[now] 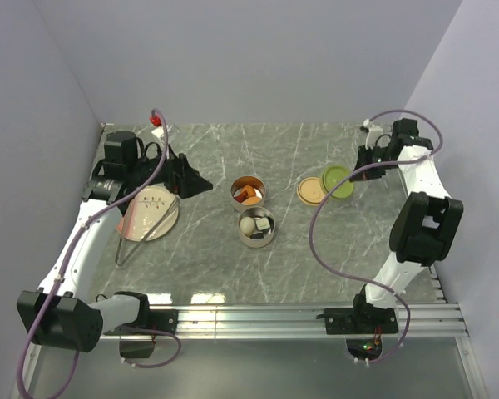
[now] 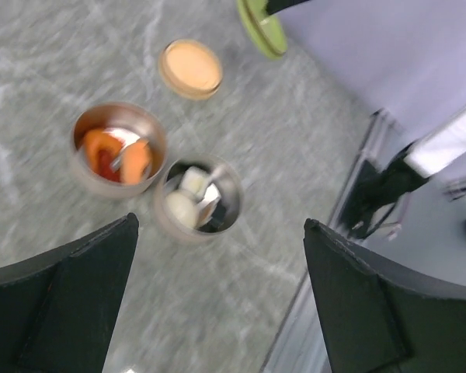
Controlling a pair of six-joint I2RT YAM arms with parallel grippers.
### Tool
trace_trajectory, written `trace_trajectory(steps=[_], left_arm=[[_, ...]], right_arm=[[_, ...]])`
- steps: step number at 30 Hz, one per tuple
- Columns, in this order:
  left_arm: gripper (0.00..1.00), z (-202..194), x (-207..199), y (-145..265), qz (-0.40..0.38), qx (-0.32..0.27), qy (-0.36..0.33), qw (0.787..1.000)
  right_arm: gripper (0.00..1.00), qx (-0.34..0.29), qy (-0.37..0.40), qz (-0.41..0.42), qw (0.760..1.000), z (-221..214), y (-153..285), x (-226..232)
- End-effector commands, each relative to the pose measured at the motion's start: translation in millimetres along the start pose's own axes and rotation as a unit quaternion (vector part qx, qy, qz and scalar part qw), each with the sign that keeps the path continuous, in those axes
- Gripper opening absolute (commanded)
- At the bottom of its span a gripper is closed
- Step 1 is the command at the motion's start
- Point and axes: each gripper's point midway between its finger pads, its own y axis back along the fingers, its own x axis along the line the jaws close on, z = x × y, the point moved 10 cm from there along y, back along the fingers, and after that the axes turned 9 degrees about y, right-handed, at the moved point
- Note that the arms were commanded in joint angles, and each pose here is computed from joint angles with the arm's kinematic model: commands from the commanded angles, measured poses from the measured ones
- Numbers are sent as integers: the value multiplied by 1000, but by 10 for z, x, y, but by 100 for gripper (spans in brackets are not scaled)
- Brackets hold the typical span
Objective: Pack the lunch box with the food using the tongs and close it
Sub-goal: Pick up the lid of the lunch box with the right arm, then pass the lid of the lunch box from the right arm to the left
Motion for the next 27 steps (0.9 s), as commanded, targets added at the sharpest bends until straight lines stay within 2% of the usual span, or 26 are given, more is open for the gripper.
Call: trace_trajectory(steps=[1,2,3,4,5,6,7,9,11,17,27], left_arm=[[94,172,-267,-9,-93,-55,2,994],[93,245,-332,-39,-118,-74,-22,990],[93,268,-365,-64,-129,-80,-21,988],[93,270,-404,-96,-140,-79,2,987],[92,324,-490,-138,-162,-91,-17,982],[91,343,-517,-187,-173,-91,-13,981],[89,354,-568,-221,-187,-90,5,978],[88,384,-660,-335,-221,-96,-1,971],[86,370,-726,-421,-243,-84,34,966],[75,358,-743,-682,-291,-86,80,949],[63,257,-798,-914,-284,-61,110,951]], right_arm=[[0,-122,-35,110,986,418,357,431],[0,-143,-31,121,982,494,377,473],[0,-152,-57,138,977,529,383,539],[0,-181,-39,158,970,637,423,645],[0,-191,-39,171,966,680,433,715],[0,-196,-66,186,960,695,461,817],[0,-224,-43,198,953,800,455,890],[0,-231,-70,219,945,814,420,1027],[0,-254,-51,233,937,918,437,1216],[0,-266,-33,281,922,978,301,1606],[0,-258,-25,309,915,994,190,1825]])
